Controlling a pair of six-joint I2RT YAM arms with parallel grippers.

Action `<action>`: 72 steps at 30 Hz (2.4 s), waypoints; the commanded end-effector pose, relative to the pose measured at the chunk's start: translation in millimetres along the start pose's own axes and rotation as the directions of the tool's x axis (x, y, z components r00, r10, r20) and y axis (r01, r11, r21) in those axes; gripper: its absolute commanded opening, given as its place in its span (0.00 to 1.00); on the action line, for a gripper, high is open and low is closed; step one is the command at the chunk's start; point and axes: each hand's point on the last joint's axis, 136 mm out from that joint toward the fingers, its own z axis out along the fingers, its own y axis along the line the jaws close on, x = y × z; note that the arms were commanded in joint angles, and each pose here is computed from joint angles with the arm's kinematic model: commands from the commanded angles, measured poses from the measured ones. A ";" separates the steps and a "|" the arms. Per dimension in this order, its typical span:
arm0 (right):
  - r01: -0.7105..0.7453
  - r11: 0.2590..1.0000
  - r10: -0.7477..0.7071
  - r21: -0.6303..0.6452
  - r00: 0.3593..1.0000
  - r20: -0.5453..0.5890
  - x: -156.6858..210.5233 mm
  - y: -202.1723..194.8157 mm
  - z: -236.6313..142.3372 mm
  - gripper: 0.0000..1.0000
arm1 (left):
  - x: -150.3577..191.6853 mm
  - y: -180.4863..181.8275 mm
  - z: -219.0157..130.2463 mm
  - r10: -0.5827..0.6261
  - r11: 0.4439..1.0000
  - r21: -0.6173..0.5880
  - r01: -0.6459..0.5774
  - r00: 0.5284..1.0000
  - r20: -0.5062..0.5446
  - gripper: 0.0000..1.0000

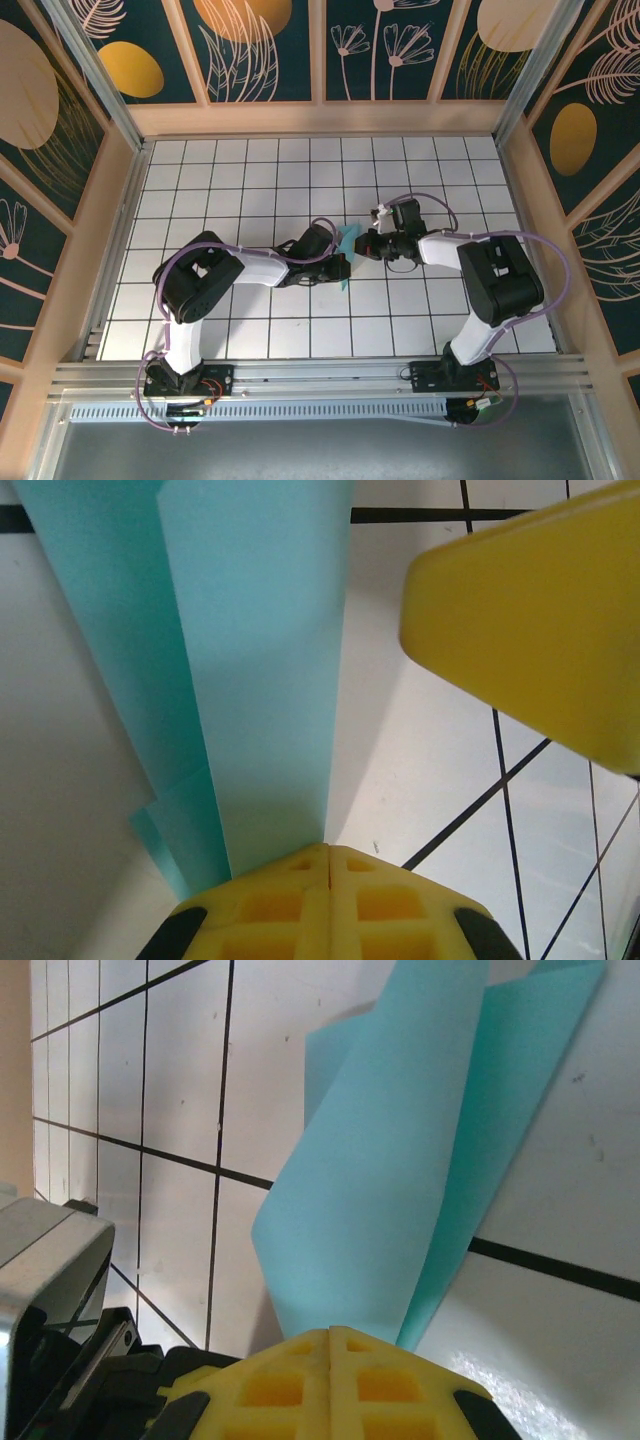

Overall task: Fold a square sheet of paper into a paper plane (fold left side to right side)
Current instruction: Fold the wing for the fifth time at the center of the table.

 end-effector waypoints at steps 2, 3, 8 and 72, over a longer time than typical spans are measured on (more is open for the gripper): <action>0.037 0.999 -0.037 -0.025 0.999 0.011 -14.3 10.2 12.5 0.00 | 42.5 59.9 -1.6 -0.056 0.977 -0.209 0.031 0.991 -0.118 0.03; 0.034 0.999 -0.034 -0.016 0.999 0.007 -15.0 8.7 14.8 0.00 | 42.6 60.3 -1.4 -0.057 0.977 -0.210 0.031 0.991 -0.118 0.03; 0.025 1.000 -0.025 0.019 1.000 0.002 -18.2 0.6 22.8 0.00 | 41.9 60.4 -1.1 -0.057 0.976 -0.214 0.031 0.991 -0.118 0.03; -0.080 0.995 0.071 0.065 0.989 0.132 -82.0 -33.3 -30.6 0.00 | 41.0 62.3 -1.9 -0.052 0.972 -0.233 0.026 0.993 -0.105 0.02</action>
